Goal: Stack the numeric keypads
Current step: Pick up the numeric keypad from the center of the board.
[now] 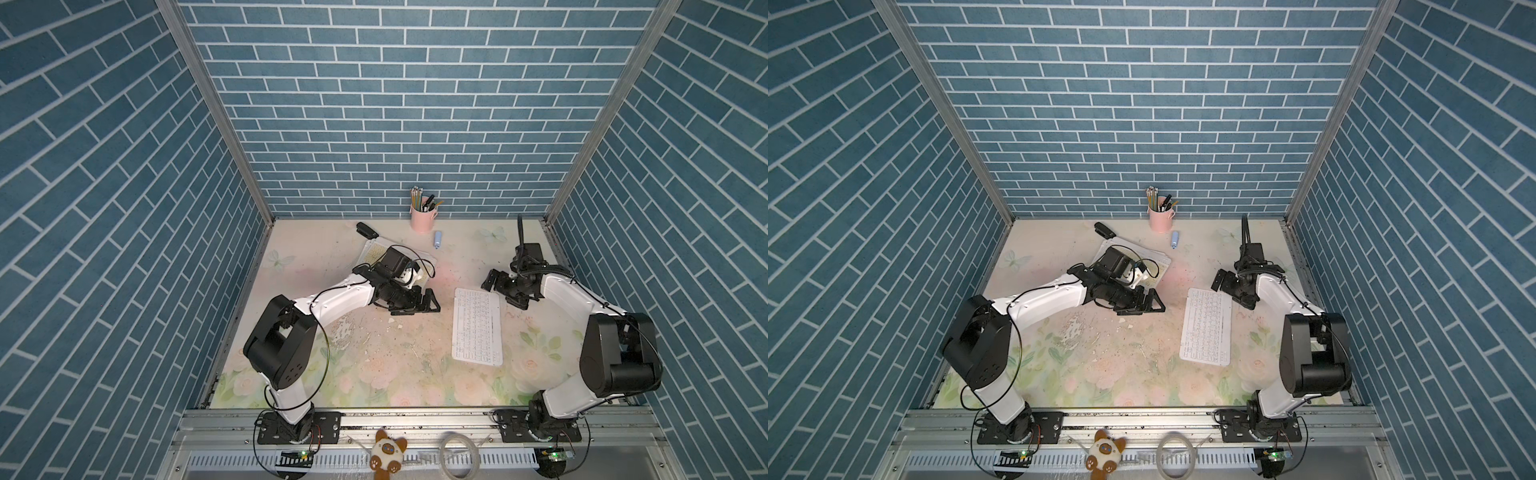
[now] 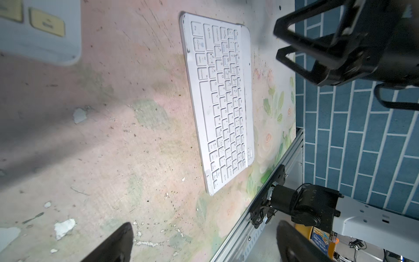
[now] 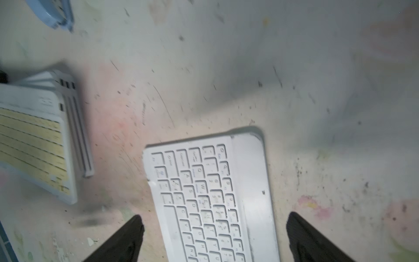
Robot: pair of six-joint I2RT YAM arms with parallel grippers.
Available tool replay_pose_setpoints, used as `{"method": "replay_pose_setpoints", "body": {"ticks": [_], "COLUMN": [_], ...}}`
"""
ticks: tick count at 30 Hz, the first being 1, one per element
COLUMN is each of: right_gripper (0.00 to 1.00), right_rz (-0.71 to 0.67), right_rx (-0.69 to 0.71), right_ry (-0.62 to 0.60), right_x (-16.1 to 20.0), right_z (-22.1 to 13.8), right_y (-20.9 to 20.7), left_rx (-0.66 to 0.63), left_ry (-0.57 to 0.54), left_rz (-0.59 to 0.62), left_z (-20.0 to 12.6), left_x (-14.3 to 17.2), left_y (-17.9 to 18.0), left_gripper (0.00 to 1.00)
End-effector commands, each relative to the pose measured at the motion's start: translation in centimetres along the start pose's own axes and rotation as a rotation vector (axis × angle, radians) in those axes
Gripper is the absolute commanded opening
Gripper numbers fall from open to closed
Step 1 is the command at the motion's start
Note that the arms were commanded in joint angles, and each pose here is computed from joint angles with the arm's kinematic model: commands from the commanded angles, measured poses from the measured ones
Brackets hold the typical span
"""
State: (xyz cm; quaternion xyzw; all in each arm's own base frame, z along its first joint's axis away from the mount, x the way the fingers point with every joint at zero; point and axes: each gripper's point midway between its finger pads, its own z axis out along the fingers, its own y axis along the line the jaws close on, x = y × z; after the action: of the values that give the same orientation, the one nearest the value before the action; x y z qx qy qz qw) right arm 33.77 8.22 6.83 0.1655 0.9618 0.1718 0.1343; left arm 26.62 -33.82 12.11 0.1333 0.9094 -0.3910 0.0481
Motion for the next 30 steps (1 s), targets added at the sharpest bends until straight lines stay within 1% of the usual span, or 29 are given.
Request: {"method": "replay_pose_setpoints", "body": {"ticks": [1,4,8,11,15,16,18,21,24,27,30], "right_gripper": [0.99,0.99,0.99,0.99,0.99,0.99,0.99,0.99,0.99,0.99,0.99], "right_rz": [-0.003,-0.028,-0.05,-0.063,-0.088,-0.102,-0.135,-0.212,-0.259,-0.314,-0.342], "right_rx": [-0.021,0.046,0.113,0.145,0.095,0.063,0.037,0.039,-0.01,-0.025,-0.069], "right_ry": [0.025,0.028,0.051,0.086,0.12,0.128,0.134,0.146,0.16,0.167,0.168], "right_x": [0.2,-0.3,-0.8,-1.0,-1.2,-1.2,-1.2,-1.0,-0.7,-0.4,-0.3], "right_z": [0.7,1.2,2.3,3.6,5.3,5.6,5.9,6.1,6.6,7.1,7.6], "right_y": [0.4,-0.6,-1.7,-2.3,-1.5,-0.8,0.0,1.2,3.0,4.4,5.9], "left_rx": [0.05,0.075,0.061,0.061,0.045,0.041,0.038,0.042,0.047,0.045,0.037], "left_ry": [-0.029,-0.032,-0.026,-0.026,-0.028,-0.027,-0.031,-0.041,-0.056,-0.07,-0.073], "left_rz": [0.011,-0.004,-0.012,-0.005,0.016,0.02,0.024,0.022,0.02,0.013,0.012], "left_z": [0.6,1.1,1.3,1.1,0.5,0.3,0.0,-0.5,-1.2,-2.0,-2.5], "left_x": [-0.4,0.0,0.8,0.9,0.7,0.6,0.5,0.2,0.0,-0.2,0.1], "left_y": [-1.2,-1.3,-0.6,-0.7,-0.9,-1.0,-1.1,-1.2,-1.2,-1.1,-0.8], "left_gripper": [1.0,1.0,1.0,0.99,1.0,1.0,1.0,1.0,1.0,1.0,1.0]}}
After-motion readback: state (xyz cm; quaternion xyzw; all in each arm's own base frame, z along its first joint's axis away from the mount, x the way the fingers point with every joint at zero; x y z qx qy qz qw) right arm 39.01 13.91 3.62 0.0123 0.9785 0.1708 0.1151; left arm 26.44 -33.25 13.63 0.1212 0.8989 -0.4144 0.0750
